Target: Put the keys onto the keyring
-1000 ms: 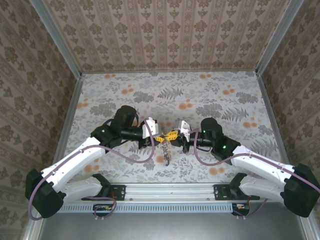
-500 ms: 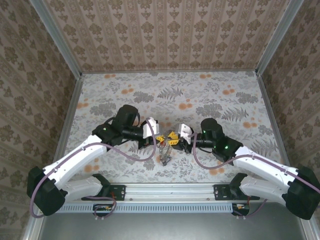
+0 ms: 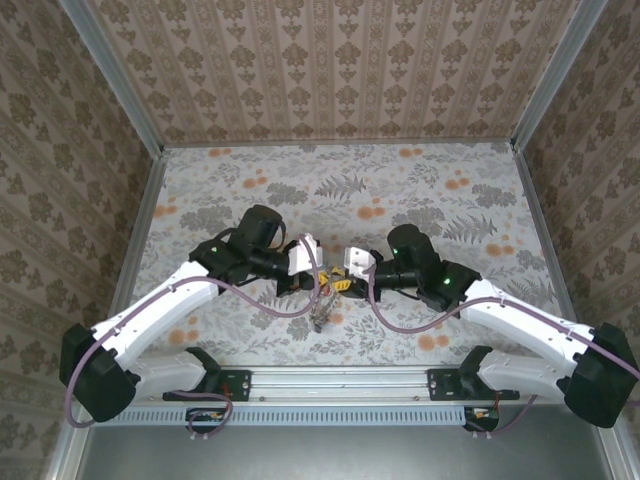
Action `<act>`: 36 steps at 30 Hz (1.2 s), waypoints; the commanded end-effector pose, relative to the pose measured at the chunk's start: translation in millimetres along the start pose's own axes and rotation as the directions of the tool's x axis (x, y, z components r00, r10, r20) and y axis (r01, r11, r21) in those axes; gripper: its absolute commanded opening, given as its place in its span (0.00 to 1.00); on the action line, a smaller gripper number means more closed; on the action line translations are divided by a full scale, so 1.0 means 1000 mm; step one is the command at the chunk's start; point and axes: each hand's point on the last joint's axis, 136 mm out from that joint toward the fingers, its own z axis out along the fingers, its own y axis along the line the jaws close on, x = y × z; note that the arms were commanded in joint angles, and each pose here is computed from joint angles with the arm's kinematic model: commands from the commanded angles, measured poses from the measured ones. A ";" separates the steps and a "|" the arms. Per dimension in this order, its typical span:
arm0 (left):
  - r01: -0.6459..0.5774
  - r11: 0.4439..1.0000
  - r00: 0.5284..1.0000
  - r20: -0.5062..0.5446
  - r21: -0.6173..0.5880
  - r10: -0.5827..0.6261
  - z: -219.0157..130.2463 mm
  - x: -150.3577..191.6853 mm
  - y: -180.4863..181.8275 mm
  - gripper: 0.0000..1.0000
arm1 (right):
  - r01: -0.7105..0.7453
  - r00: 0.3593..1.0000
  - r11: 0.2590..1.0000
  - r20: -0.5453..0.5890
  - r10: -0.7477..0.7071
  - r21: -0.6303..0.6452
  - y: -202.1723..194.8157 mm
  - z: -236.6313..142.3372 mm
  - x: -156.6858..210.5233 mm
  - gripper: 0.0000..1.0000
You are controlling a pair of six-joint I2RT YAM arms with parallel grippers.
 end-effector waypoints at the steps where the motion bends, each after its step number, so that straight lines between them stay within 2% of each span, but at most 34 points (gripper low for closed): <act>1: -0.048 0.999 0.998 0.052 0.014 0.048 -0.007 -0.021 -0.003 0.00 | 0.006 1.000 1.000 0.008 -0.006 -0.009 0.000 0.001 -0.009 0.22; 3: -0.046 0.999 0.998 0.052 0.015 0.046 -0.007 -0.021 -0.004 0.00 | -0.002 1.000 1.000 0.015 0.002 -0.009 0.000 0.002 -0.010 0.13; 4: -0.044 0.999 0.998 0.052 0.016 0.043 -0.007 -0.021 -0.004 0.00 | -0.004 1.000 1.000 0.017 0.004 -0.009 0.000 0.002 -0.010 0.13; 7: -0.043 0.999 0.997 0.060 0.019 0.041 -0.008 -0.023 -0.005 0.00 | -0.029 0.999 1.000 0.014 0.029 -0.011 0.000 0.005 -0.007 0.20; 13: -0.048 0.998 0.997 0.067 0.030 0.046 -0.007 -0.023 -0.007 0.00 | -0.068 0.997 0.997 0.021 0.069 -0.030 0.002 0.010 -0.006 0.20; 16: -0.064 0.997 0.996 0.067 0.042 0.061 -0.007 -0.023 -0.010 0.00 | -0.082 0.996 0.996 0.017 0.083 -0.037 0.003 0.013 -0.004 0.16; 19: -0.067 0.997 0.996 0.064 0.042 0.064 -0.007 -0.021 -0.011 0.00 | -0.088 0.996 0.995 0.019 0.089 -0.040 0.002 0.014 -0.005 0.00; 21: -0.065 0.997 0.996 0.059 0.032 0.063 -0.007 -0.020 -0.009 0.00 | -0.093 0.995 0.995 0.028 0.094 -0.036 0.001 0.013 -0.007 0.00; 25: -0.066 0.998 0.997 0.048 0.001 0.065 -0.008 -0.013 -0.008 0.16 | -0.130 0.987 0.991 0.099 0.130 -0.005 -0.006 0.006 -0.015 0.00; 29: -0.057 0.998 0.997 0.045 -0.019 0.057 -0.010 -0.008 -0.007 0.17 | -0.166 0.970 0.986 0.185 0.158 0.026 -0.013 -0.005 -0.023 0.00; 36: -0.056 0.998 0.994 0.097 -0.010 0.057 -0.013 -0.021 -0.009 0.17 | -0.204 0.939 0.978 0.289 0.184 0.041 -0.015 -0.013 -0.032 0.00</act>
